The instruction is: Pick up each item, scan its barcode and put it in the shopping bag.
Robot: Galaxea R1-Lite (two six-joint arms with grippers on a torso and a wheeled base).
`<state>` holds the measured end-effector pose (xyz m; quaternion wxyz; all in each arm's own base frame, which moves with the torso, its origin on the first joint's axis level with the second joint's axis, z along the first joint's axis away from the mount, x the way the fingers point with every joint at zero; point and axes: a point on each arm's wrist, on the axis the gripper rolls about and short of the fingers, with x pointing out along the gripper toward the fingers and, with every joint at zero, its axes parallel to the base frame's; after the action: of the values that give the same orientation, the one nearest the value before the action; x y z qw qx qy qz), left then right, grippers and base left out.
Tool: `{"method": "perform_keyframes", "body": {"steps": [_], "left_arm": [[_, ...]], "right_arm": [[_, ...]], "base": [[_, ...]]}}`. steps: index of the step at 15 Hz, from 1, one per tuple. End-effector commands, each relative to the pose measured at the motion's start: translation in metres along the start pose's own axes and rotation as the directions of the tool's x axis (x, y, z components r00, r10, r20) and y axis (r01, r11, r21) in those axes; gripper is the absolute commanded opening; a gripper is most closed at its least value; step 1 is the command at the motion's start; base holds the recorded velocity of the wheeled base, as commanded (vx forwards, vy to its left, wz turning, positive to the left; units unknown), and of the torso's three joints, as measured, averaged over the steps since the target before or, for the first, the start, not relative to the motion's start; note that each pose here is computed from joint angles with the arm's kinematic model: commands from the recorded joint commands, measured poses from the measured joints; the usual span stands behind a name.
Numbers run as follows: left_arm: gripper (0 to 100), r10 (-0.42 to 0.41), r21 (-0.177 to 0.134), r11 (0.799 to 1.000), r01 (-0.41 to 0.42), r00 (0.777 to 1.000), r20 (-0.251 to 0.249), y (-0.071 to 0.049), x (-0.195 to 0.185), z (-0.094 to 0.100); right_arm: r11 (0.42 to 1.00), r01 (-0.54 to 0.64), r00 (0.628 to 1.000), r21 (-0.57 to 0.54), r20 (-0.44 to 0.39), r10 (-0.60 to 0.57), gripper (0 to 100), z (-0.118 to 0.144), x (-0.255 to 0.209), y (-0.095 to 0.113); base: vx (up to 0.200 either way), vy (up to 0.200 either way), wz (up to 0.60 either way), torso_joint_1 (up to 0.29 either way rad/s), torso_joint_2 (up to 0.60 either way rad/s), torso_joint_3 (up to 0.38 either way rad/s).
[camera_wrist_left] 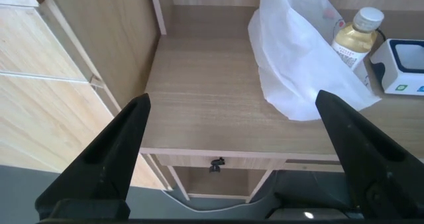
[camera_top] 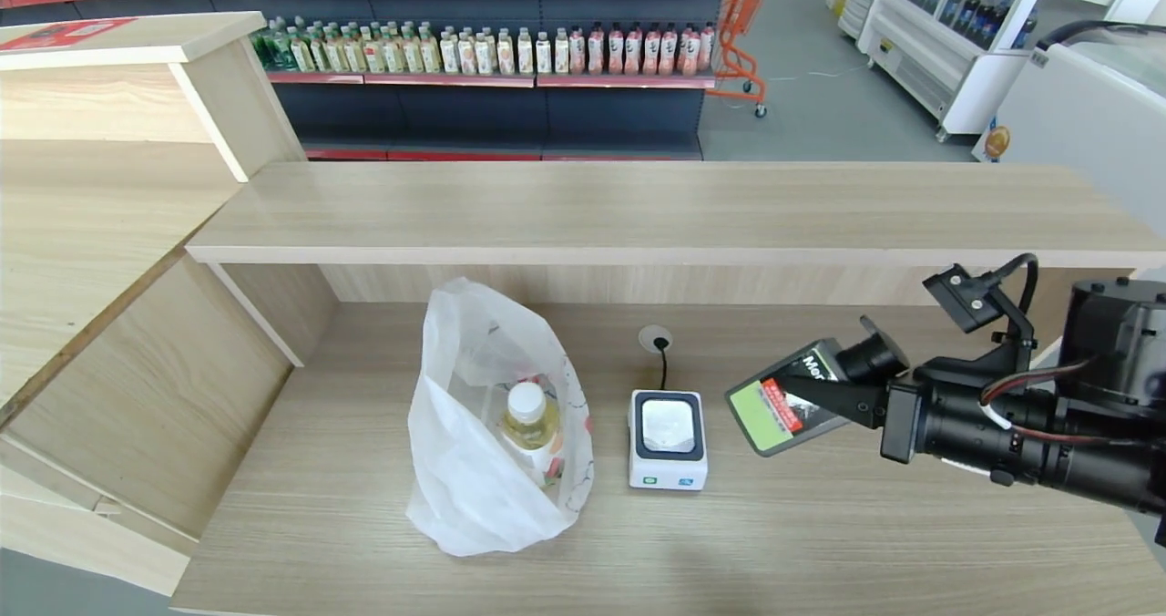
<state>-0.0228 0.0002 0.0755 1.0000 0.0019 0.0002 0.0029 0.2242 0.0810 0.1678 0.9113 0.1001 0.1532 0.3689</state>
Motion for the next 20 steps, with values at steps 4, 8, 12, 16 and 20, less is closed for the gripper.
{"method": "perform_keyframes", "body": {"steps": [4, 8, 12, 16, 20], "left_arm": [[100, 0.0, -0.001, 1.0, 0.0, 1.0, 0.0, 0.0, 0.0, 0.0], [100, 0.0, -0.001, 1.0, 0.0, 1.0, 0.0, 0.0, 0.0, 0.0], [100, 0.002, -0.001, 1.0, -0.002, 1.0, 0.0, 0.0, 0.0, 0.0], [100, 0.002, -0.001, 1.0, -0.002, 1.0, 0.0, 0.0, 0.0, 0.0], [100, 0.0, -0.001, 1.0, 0.0, 1.0, 0.0, 0.0, 0.0, 0.0]], "right_arm": [[0.991, 0.017, 1.0, -0.133, -0.009, -0.018, 0, 0.011, 0.045, -0.026], [0.947, 0.0, 1.0, -0.32, 0.004, 0.001, 0, 0.005, 0.125, -0.067], [0.991, -0.031, 0.999, -0.132, -0.029, 0.027, 0, -0.017, 0.173, -0.071], [0.987, -0.071, 0.997, -0.142, -0.035, 0.067, 0, -0.028, 0.203, -0.063], [0.963, -0.114, 0.993, -0.245, -0.059, 0.102, 0, -0.049, 0.227, -0.057]], "base": [[0.0, 0.15, 0.0, -0.003, 0.0, 0.004], [0.0, 0.0, 0.0, 0.0, 0.0, 0.0], [0.0, 0.0, 0.0, 0.0, 0.0, 0.0], [0.0, 0.0, 0.0, 0.0, 0.0, 0.0], [0.0, 0.0, 0.0, 0.0, 0.0, 0.0]]}}
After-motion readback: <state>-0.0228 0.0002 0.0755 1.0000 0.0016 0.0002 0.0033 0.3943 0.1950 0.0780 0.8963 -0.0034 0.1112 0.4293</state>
